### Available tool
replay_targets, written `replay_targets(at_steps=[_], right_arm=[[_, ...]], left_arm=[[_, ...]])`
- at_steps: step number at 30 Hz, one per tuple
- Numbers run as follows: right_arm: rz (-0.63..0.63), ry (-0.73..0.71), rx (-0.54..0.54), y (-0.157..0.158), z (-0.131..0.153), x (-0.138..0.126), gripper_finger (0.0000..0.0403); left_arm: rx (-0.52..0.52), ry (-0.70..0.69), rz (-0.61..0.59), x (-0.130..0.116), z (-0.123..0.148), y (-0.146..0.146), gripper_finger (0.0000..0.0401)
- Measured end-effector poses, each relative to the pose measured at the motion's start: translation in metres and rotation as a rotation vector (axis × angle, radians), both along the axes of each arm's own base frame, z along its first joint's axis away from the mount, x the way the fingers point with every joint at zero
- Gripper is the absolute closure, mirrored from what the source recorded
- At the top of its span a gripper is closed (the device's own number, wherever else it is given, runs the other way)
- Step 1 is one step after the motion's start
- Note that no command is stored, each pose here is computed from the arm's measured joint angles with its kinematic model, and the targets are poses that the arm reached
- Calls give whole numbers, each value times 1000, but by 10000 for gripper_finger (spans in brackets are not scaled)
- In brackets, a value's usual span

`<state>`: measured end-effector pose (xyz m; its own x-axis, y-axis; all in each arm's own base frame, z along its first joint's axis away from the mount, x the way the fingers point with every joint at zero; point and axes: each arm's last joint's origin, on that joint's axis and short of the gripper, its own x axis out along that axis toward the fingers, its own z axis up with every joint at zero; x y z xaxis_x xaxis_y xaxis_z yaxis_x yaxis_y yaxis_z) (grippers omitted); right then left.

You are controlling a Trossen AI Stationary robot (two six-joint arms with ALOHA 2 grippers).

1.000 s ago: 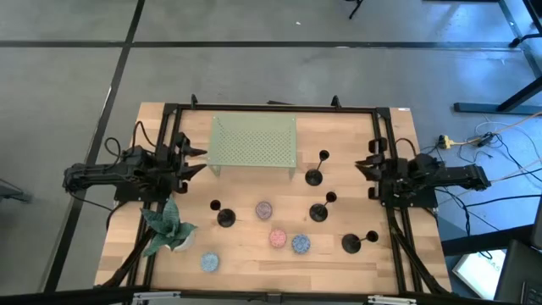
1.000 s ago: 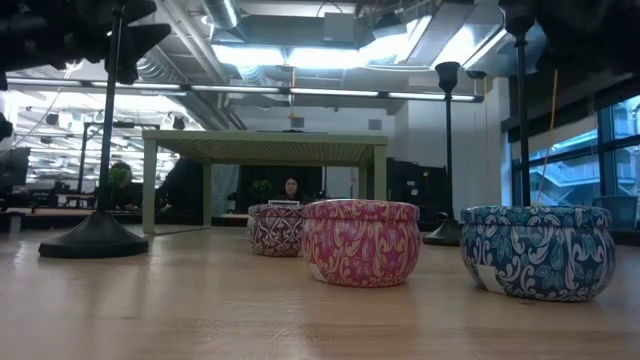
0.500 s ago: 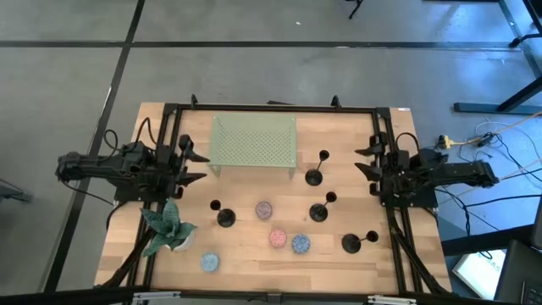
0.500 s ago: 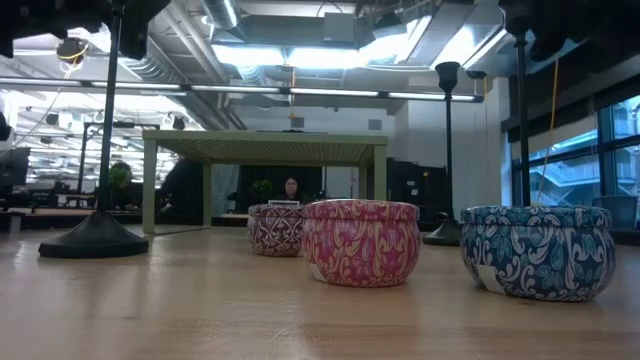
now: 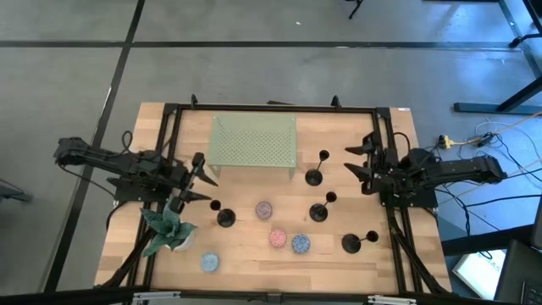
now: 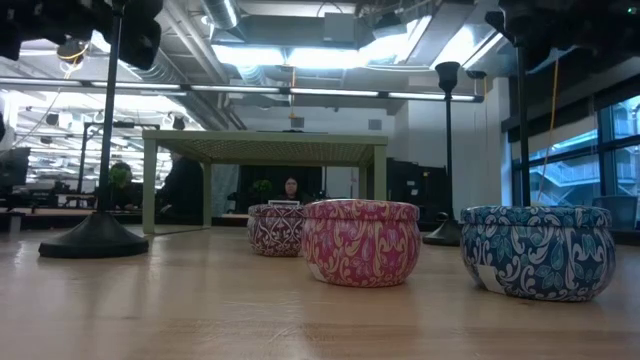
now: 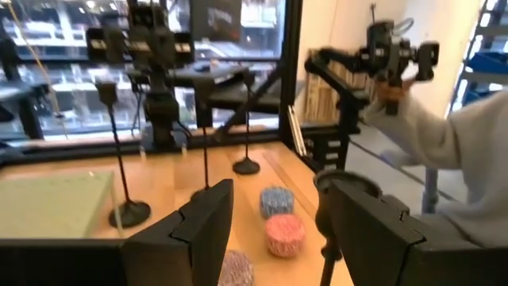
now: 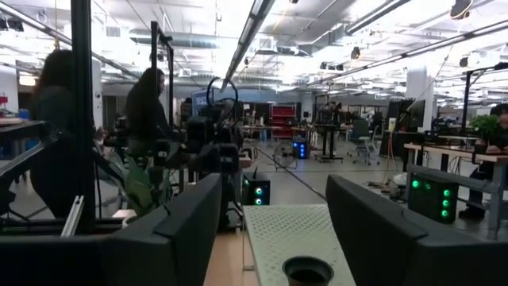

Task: Pick & Place candle stick holders
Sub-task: Put the black candle holder on the shelf

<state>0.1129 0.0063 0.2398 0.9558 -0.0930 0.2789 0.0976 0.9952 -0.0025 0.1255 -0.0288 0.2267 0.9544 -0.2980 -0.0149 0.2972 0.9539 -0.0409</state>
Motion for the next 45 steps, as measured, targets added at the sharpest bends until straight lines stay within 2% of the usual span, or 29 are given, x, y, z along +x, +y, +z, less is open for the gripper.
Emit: replay_targets(at_steps=[7, 14, 26, 32, 45], right_arm=[[1, -25, 4, 0, 2, 0, 174], [4, -25, 6, 0, 2, 0, 174], [3, -23, 2, 0, 2, 0, 174], [2, -23, 2, 0, 2, 0, 174], [3, -22, 3, 0, 2, 0, 174]], left_arm=[[21, -31, -83, 5, 1, -8, 198], [38, -73, -86, 4, 5, -8, 198], [-4, -25, -99, 16, -1, -12, 198], [47, -67, -124, 16, 1, -12, 198], [78, -133, -120, 14, 6, -12, 198]])
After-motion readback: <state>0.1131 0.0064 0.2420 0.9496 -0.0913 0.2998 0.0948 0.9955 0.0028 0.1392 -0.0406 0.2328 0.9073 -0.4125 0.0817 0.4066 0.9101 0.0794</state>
